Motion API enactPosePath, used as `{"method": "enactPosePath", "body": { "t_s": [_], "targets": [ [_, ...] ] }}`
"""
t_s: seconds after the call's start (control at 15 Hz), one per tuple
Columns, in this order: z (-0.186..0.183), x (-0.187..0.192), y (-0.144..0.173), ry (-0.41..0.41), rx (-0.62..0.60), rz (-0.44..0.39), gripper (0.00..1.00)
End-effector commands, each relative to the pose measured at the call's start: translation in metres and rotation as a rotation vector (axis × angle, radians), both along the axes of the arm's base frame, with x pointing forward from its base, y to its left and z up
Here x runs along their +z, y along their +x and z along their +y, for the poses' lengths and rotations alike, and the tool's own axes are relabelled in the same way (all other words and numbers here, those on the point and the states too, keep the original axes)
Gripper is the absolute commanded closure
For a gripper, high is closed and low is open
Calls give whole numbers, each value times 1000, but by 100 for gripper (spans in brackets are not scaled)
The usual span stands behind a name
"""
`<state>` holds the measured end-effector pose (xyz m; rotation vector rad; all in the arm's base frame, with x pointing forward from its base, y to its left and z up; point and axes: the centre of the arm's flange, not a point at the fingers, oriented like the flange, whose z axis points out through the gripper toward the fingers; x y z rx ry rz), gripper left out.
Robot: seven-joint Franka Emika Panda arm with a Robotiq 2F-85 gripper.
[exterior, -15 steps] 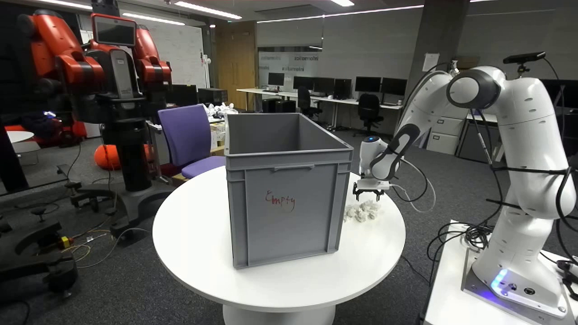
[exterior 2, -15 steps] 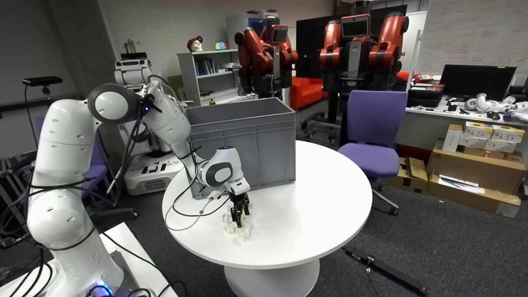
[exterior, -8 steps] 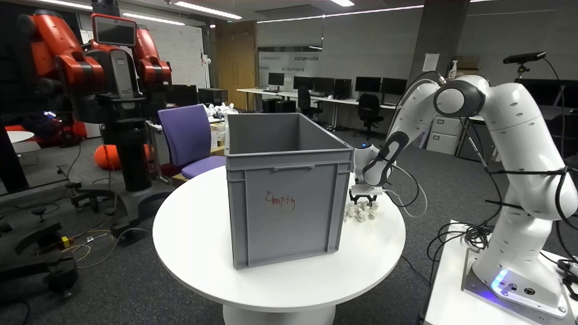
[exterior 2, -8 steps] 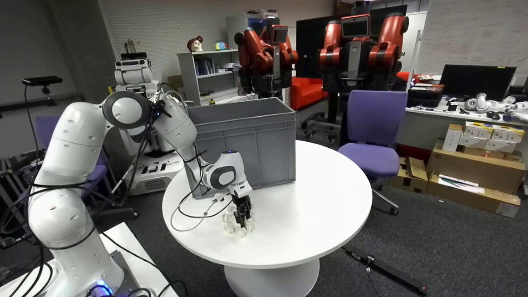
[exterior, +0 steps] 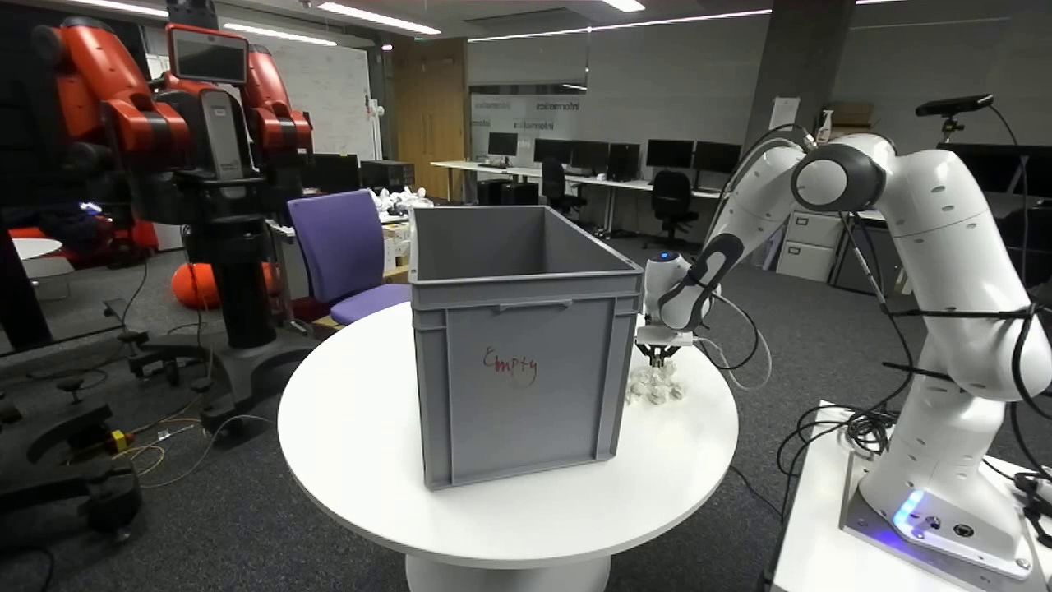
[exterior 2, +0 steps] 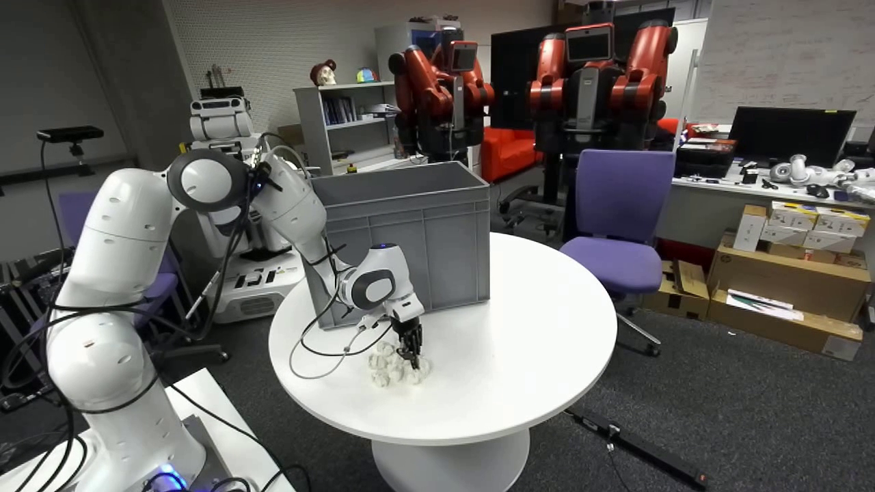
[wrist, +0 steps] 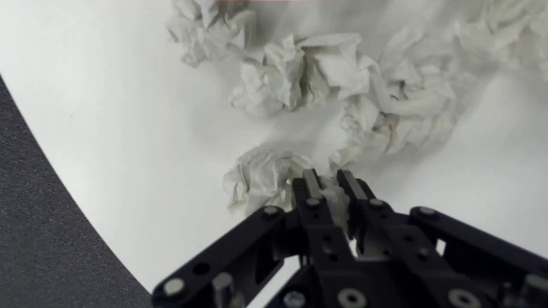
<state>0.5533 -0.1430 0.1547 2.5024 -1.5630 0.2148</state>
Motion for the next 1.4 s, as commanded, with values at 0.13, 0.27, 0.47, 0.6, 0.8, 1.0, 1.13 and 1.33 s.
{"method": "enactPosePath", "body": {
  "t_s": [0.13, 0.27, 0.47, 0.6, 0.8, 1.0, 1.13, 1.33],
  "targets": [
    [-11, 100, -4, -19, -13, -142, 98],
    [-13, 134, -2, -19, -23, -187, 98],
    [-10, 185, -5, -5, -22, -243, 98],
    [-2, 225, -10, -4, -22, -288, 98],
    [18, 284, -26, -39, 24, -351, 98],
    [49, 338, -43, -82, 68, -434, 98],
    [79, 370, -56, -111, 95, -495, 98],
    [129, 401, -67, -145, 157, -580, 98]
  ]
}}
